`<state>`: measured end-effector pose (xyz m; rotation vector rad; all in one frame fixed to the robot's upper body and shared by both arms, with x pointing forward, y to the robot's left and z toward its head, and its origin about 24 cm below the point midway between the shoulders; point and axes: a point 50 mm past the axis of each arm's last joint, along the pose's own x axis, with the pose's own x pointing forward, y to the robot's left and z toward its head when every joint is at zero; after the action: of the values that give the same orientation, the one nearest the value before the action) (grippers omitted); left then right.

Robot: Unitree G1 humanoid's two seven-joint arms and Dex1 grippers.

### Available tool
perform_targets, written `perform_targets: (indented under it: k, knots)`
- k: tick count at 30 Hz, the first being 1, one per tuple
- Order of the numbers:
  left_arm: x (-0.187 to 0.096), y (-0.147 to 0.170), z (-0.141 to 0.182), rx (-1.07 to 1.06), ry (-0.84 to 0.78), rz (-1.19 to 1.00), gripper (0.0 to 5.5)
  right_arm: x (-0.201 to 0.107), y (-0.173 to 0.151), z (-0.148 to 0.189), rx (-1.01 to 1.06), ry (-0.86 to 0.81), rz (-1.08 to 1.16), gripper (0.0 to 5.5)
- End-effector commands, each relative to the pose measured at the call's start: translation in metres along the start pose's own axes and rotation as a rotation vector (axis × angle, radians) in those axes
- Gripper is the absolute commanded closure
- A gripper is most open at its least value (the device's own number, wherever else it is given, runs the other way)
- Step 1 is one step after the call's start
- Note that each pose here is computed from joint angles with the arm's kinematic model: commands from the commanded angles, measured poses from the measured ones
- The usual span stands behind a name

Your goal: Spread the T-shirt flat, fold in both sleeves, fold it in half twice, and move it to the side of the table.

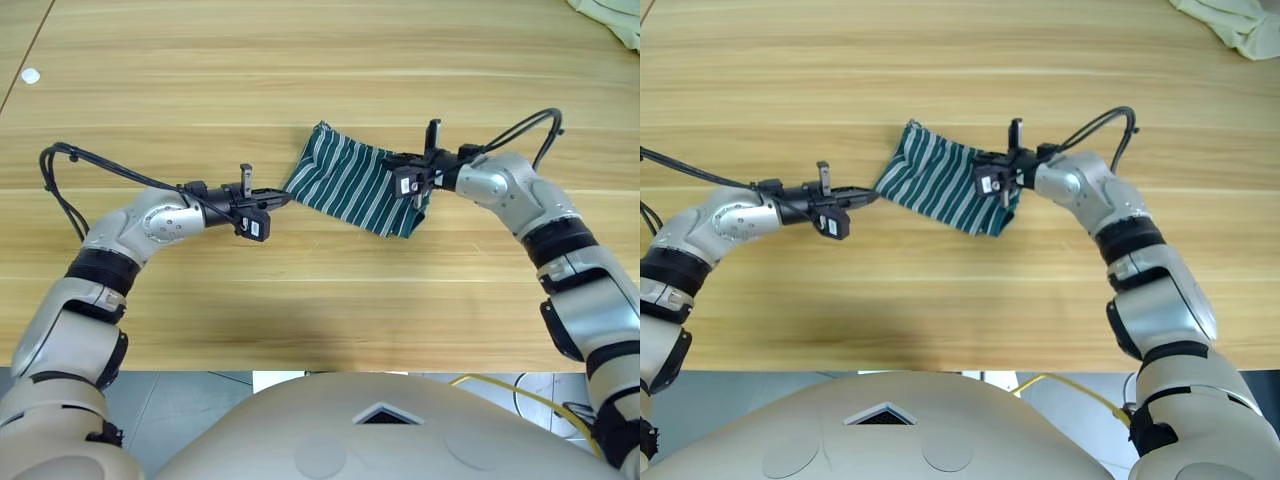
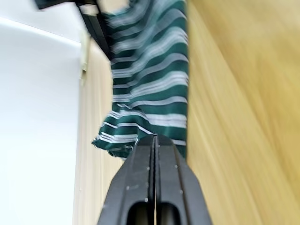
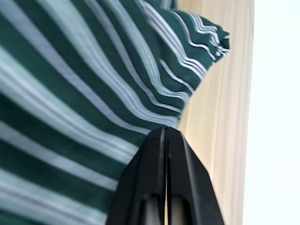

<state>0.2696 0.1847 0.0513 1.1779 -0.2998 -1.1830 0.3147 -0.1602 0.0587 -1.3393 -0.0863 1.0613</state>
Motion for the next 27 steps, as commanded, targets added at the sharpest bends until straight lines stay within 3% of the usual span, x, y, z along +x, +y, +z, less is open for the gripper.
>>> perform_targets:
  k: [1, 12, 21, 27]
  knots:
    - [-0.007, 0.000, -0.009, -0.133, 0.012, 0.098, 5.50, -0.010, -0.002, 0.009, 0.015, -0.040, -0.004, 5.49]
    - [0.001, -0.019, -0.025, -0.266, 0.077, 0.140, 5.50, 0.033, -0.036, 0.042, 0.008, -0.112, -0.126, 5.49]
    - [0.010, -0.026, -0.029, -0.317, 0.098, 0.156, 5.50, 0.093, -0.022, 0.045, 0.037, 0.038, -0.036, 5.49]
    - [0.012, -0.030, -0.029, -0.325, 0.103, 0.157, 5.50, 0.112, 0.000, 0.056, 0.079, 0.092, -0.001, 5.49]
